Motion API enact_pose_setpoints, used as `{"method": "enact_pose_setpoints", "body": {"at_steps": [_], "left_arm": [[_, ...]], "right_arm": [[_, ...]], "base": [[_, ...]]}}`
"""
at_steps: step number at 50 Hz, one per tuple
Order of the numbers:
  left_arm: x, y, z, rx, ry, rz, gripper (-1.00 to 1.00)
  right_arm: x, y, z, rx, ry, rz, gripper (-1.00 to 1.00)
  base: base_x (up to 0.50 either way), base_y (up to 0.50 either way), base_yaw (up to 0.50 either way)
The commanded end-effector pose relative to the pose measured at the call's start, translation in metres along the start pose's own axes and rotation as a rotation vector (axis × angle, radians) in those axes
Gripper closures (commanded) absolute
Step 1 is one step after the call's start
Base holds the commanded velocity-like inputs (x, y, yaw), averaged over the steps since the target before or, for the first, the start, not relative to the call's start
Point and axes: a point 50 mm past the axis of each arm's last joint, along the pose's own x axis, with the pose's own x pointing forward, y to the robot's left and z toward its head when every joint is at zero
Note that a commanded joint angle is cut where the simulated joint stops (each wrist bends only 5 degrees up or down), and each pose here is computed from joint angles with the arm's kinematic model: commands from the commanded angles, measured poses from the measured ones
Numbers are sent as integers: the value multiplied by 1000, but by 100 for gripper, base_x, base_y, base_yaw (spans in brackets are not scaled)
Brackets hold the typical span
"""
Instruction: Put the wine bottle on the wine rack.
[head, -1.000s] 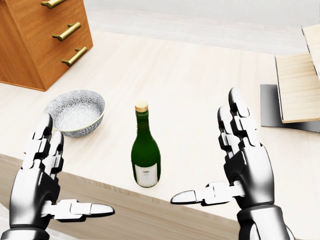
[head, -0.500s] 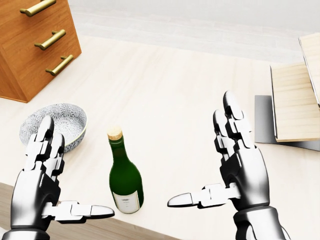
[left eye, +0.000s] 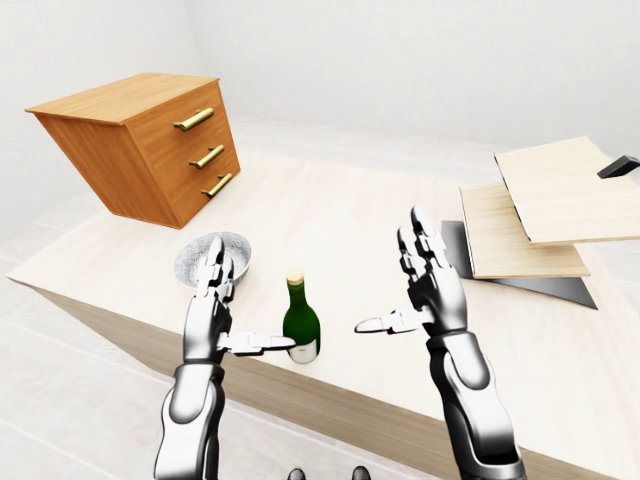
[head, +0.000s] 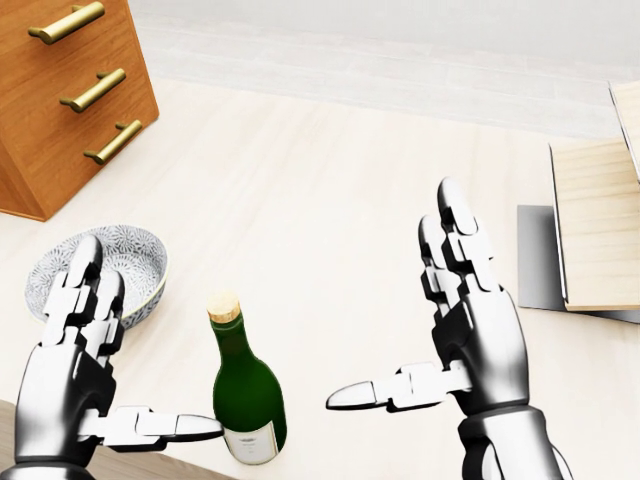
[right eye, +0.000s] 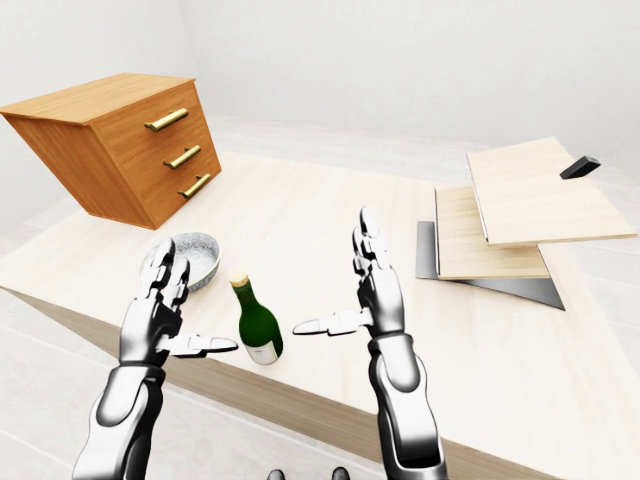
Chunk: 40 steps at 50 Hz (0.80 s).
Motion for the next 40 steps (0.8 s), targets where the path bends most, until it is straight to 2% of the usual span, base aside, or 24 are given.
{"method": "enact_pose_setpoints", "body": {"at_steps": [1, 6, 9, 10, 14, 26, 40], "left_arm": [[-1, 0, 2, 2, -7, 0, -100], [-2, 0, 2, 3, -7, -1, -100], [-2, 1, 1, 2, -3, 2, -100], [-2, 1, 1, 2, -1, 2, -100], [-4, 3, 4, 3, -12, 3, -100], [-13, 10, 4, -1, -5, 20, -100], [-26, 20, 12, 3, -23, 49, -100]], "right_arm": [[3, 2, 0, -1, -3, 9, -100], [2, 3, -4, -11, 14, 30, -100], [4, 0, -7, -37, 28, -17, -100], [5, 0, -8, 1, 30, -7, -100], [12, -1, -16, -4, 57, -16, -100], [43, 20, -24, -2, 78, 38, -100], [51, 40, -28, 24, 96, 84, -100]], "base": [[0, 0, 0], [13, 2, 0], [32, 11, 0], [0, 0, 0], [-1, 0, 0], [0, 0, 0], [0, 0, 0]]}}
